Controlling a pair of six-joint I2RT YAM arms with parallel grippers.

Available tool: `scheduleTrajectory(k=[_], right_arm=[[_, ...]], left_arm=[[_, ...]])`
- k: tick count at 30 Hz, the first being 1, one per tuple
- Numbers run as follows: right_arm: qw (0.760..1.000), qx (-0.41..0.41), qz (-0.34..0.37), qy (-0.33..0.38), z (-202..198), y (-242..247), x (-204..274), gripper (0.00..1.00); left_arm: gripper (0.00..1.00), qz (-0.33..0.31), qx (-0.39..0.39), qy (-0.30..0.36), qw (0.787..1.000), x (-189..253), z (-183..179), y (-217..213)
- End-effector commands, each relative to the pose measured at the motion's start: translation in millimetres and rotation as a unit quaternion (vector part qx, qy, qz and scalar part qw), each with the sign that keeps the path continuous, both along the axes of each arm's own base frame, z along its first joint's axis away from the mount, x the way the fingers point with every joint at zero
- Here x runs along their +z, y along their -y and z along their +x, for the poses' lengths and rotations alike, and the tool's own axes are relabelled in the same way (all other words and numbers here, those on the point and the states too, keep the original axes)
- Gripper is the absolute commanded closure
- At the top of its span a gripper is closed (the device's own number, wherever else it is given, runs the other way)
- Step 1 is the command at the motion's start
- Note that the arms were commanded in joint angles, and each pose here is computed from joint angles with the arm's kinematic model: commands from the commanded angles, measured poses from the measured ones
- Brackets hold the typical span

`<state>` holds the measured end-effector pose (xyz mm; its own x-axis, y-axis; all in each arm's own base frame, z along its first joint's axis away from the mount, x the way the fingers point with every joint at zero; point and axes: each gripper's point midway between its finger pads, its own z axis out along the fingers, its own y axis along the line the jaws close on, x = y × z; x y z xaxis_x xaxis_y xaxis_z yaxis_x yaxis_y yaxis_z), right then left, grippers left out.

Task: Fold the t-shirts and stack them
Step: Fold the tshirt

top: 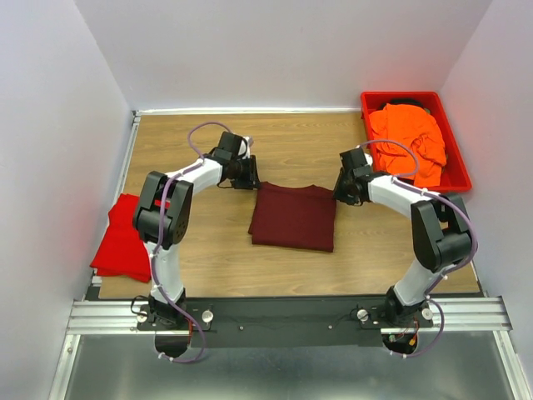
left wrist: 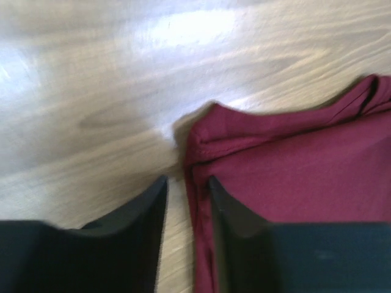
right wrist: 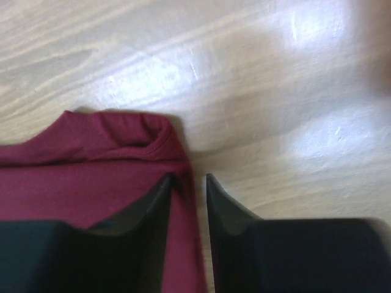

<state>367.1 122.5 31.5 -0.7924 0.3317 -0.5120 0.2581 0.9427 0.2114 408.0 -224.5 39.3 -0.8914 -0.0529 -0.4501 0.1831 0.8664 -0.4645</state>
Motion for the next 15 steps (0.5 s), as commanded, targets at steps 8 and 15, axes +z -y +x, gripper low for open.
scheduleTrajectory(k=[8, 15], right_arm=[[0.997, 0.012, -0.001, 0.070, 14, 5, 54, 0.40], [0.995, 0.069, 0.041, 0.056, -11, -34, 59, 0.46]], left_arm=[[0.48, 0.022, 0.044, 0.112, 0.993, 90, 28, -21], [0.65, 0.039, 0.018, 0.096, 0.994, 84, -6, 1]])
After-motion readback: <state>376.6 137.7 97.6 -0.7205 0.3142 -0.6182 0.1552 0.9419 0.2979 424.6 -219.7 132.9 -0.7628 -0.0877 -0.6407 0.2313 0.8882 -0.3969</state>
